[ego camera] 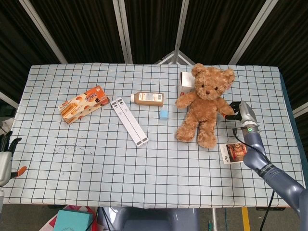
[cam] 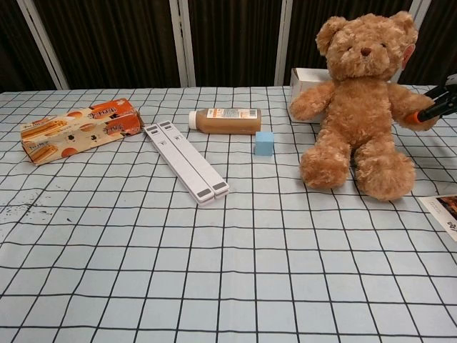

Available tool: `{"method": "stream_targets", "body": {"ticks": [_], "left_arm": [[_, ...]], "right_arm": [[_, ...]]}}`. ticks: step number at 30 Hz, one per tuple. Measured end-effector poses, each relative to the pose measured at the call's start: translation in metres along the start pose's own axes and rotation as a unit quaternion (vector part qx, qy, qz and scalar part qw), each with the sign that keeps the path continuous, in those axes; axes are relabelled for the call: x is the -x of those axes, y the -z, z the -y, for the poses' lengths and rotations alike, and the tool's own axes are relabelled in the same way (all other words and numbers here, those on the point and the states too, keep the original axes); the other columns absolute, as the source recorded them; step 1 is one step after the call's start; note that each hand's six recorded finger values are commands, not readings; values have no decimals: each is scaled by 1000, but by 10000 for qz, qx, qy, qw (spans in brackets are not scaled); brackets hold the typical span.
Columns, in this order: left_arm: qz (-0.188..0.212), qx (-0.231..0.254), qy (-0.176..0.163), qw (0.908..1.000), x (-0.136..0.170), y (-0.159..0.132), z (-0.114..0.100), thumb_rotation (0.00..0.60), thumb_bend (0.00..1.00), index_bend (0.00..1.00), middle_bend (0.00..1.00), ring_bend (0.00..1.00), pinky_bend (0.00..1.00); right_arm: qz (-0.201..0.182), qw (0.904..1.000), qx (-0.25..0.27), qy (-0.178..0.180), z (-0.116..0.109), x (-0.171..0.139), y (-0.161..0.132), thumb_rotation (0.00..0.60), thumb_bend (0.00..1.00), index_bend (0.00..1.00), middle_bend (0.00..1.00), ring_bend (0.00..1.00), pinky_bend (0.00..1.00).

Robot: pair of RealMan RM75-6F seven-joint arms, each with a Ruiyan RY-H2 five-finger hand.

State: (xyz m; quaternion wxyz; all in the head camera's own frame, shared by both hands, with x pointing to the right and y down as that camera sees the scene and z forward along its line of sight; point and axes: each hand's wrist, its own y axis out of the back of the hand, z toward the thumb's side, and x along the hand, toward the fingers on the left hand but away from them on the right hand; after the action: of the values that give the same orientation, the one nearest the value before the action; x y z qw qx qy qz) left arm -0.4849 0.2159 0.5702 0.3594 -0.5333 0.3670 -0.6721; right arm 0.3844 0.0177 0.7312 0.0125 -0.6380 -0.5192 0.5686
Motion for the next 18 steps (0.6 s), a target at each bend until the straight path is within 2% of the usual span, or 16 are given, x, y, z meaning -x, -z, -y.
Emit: {"method": "stream_targets", "body": {"ticks": [3,6,18], "left_arm": [[-18,4,5,10000,0,1,0,600,243,164,0,0,30],[-16,6,-4,10000,1,1,0,600,243,164,0,0,30],[-2,17,7,10000,-1,1,-1,600,243,164,0,0,30]], "right_arm": [[-50,9998,-140,-150,1,-3,-1,600,444,91,255,188,0],[-72,9992,-209,-335,1,-6,-1,600,440,49,225,159,0],[96,9978,-480,-443,-21,-23,28,600,440,36,216,150,0]]}}
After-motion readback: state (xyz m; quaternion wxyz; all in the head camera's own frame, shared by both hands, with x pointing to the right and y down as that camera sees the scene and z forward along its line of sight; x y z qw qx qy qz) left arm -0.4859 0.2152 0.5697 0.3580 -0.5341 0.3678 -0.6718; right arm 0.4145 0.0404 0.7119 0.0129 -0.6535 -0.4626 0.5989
